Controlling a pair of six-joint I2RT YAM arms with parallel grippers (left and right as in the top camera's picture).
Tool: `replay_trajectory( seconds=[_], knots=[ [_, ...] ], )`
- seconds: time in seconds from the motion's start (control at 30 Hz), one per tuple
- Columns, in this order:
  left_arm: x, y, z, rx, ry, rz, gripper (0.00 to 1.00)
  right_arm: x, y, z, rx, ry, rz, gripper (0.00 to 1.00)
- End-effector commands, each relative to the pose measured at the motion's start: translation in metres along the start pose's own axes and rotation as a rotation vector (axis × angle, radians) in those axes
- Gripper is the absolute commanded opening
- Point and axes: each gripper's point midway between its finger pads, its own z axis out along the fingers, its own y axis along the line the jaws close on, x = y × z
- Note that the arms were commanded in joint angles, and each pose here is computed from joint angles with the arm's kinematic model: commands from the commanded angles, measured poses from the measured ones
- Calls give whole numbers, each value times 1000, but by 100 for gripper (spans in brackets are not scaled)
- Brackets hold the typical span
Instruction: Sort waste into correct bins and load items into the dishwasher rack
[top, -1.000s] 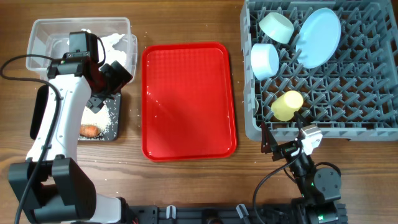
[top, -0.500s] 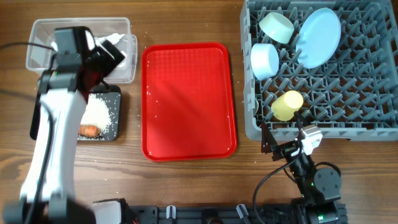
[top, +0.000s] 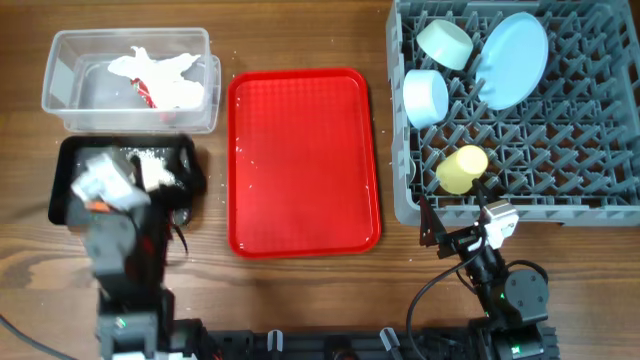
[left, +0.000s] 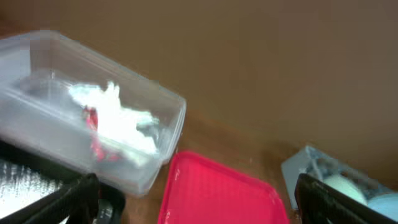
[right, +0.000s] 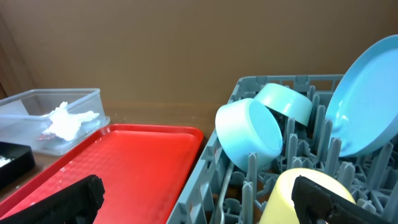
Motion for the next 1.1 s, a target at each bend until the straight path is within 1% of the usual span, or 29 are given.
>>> replay_trajectory(
  seconds=[0.0, 0.13, 0.53, 0.67, 0.87, 0.97, 1.07],
  knots=[
    [44, 11, -11, 85, -25, 29, 100, -2, 2, -1, -15, -8, 16, 100],
    [59, 17, -17, 114, -68, 34, 100, -2, 2, -1, -15, -8, 16, 100],
    [55, 15, -28, 130, -110, 41, 100, -2, 2, -1, -15, -7, 16, 100],
    [61, 18, -28, 138, -123, 42, 100, -2, 2, -1, -15, -7, 16, 100],
    [64, 20, -28, 132, -113, 41, 100, -2, 2, -1, -15, -7, 16, 100],
    [80, 28, -25, 98, -44, 34, 100, -2, 2, -1, -14, -7, 16, 100],
    [83, 30, -25, 90, -33, 34, 100, -2, 2, -1, -15, -7, 16, 100]
  ],
)
